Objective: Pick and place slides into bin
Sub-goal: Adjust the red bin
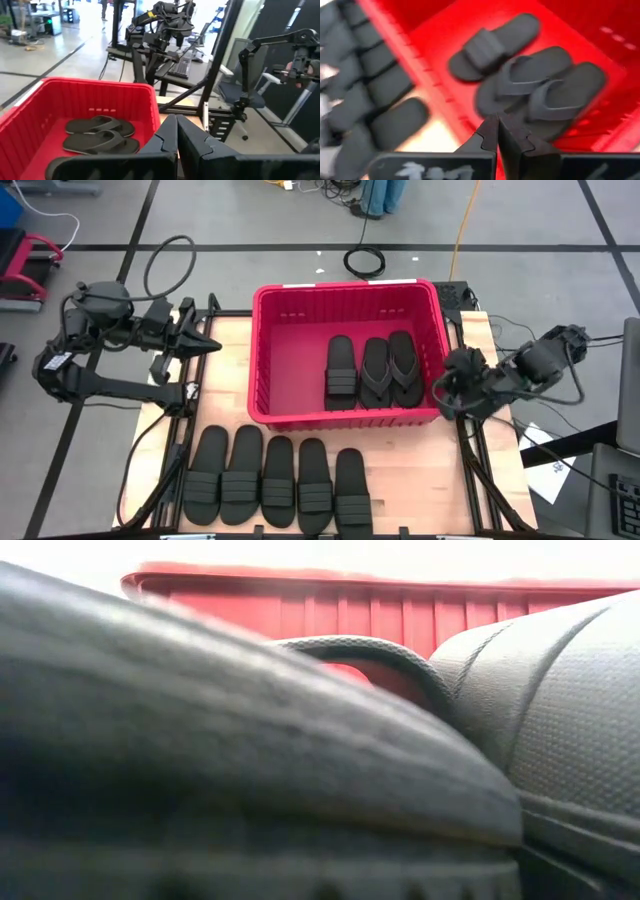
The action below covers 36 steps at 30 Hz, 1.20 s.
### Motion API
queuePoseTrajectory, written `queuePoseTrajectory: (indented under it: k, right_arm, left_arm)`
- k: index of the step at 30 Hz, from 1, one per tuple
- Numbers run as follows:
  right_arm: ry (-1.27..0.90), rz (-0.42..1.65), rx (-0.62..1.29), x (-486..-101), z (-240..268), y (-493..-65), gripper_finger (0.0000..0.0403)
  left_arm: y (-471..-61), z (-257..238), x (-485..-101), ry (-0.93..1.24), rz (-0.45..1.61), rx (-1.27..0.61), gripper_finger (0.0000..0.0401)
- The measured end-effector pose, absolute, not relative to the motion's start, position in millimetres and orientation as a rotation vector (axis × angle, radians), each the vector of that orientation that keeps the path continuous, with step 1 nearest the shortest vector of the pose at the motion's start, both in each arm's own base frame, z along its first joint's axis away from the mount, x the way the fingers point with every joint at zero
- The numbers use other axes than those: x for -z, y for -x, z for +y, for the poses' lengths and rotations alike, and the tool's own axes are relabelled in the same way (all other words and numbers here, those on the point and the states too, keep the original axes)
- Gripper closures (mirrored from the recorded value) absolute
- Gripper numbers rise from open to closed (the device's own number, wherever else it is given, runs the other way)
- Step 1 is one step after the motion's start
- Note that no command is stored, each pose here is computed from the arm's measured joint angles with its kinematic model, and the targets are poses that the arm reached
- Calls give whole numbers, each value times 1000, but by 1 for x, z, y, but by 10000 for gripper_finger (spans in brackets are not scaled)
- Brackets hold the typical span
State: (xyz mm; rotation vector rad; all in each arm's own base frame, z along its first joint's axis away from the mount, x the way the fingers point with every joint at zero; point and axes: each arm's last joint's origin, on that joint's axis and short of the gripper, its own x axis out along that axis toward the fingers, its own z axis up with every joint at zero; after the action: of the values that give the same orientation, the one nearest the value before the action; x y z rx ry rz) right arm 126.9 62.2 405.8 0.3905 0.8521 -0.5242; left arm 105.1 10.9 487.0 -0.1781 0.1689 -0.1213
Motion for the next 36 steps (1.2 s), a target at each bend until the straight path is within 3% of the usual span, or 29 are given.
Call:
queuePoseTrajectory:
  k: [16,31,36]
  right_arm:
    - [-528,840,1102,-333,-14,-91,403]
    - [-586,998,1323,-297,-38,-86,403]
    - [-597,1064,1164,-283,-41,-96,403]
  left_arm:
    - [-132,16,-481,232,230,99,399]
    - [-132,16,-486,239,180,106,397]
    - [-132,16,-486,238,178,108,397]
